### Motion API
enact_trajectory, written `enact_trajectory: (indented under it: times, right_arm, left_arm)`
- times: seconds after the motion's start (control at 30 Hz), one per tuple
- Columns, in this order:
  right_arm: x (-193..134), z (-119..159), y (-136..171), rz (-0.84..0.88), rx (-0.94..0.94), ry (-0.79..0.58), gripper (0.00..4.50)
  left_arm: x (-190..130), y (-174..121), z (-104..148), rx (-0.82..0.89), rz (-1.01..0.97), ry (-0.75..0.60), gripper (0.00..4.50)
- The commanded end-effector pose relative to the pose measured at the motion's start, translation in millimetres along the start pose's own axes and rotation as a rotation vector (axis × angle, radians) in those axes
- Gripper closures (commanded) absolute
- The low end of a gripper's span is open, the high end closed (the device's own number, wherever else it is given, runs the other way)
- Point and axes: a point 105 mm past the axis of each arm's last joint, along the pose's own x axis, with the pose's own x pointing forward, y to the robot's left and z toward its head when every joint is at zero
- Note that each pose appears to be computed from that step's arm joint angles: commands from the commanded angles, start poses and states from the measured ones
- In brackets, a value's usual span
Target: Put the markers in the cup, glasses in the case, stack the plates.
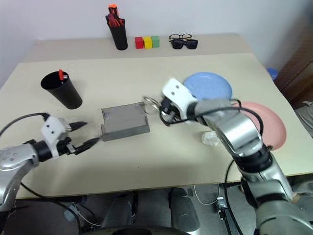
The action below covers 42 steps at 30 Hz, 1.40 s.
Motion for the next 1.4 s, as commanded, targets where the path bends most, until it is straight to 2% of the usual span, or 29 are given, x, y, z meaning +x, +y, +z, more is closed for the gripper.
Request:
enact_trajectory:
  times: [0.03, 0.1, 0.23, 0.43, 0.6, 0.7, 0.8, 0.83, 0.93, 1.1, 1.2, 1.3, 1.4]
  right_arm:
    - [37.2, 37.8, 15.8, 0.063, -0.104, -0.118, 4.43]
    - [60.6, 44.7, 29.0, 0.104, -0.18, -0.131, 4.43]
    - [88.1, 28.8, 45.4, 0.161, -0.231, -0.096, 4.43]
    - [81.9, -13.4, 52.1, 0.187, -0.314, 0.016, 4.43]
    - [73.8, -15.7, 63.1, 0.256, -0.305, 0.015, 4.43]
    - [74.7, -7.0, 59.4, 0.229, -0.286, -0.014, 3.52]
    - [72.7, 7.5, 53.8, 0.194, -0.266, -0.068, 2.01]
    - [70.2, 12.0, 51.6, 0.186, -0.255, -0.085, 1.49]
    - [61.2, 18.4, 46.3, 0.169, -0.232, -0.118, 1.48]
    - [35.8, 12.2, 40.9, 0.159, -0.226, -0.161, 1.48]
    - [16.8, -0.5, 38.4, 0.152, -0.233, -0.187, 1.48]
    - [-6.4, -22.7, 38.5, 0.158, -0.223, -0.182, 1.48]
    - [-21.5, -37.2, 37.0, 0.148, -0.133, -0.171, 1.48]
  left_arm:
    - [-10.6, 13.1, -0.1, -0.015, 0.065, -0.025, 0.57]
    - [-13.1, 16.1, -2.3, -0.019, 0.078, -0.018, 0.57]
    - [-14.9, 13.6, -0.5, -0.018, 0.08, -0.017, 0.57]
    - [-19.4, 6.0, 2.7, -0.023, 0.088, -0.017, 0.57]
    - [-15.6, 5.6, 4.3, -0.026, 0.081, -0.018, 0.57]
    - [-8.9, 9.4, 7.6, -0.045, 0.077, -0.028, 0.57]
    - [0.7, 15.4, 19.0, -0.065, 0.082, -0.073, 1.48]
    - [10.1, 18.8, 28.1, -0.071, 0.089, -0.104, 1.97]
    - [40.5, 25.0, 50.7, -0.061, 0.088, -0.14, 3.48]
    - [98.9, 35.8, 74.0, -0.017, 0.082, -0.098, 3.48]
    - [126.1, 41.2, 83.2, -0.109, 0.036, -0.086, 3.48]
    - [147.8, 45.6, 78.6, -0.22, -0.006, -0.006, 3.48]
    - [159.6, 46.2, 71.3, -0.229, -0.044, 0.064, 3.48]
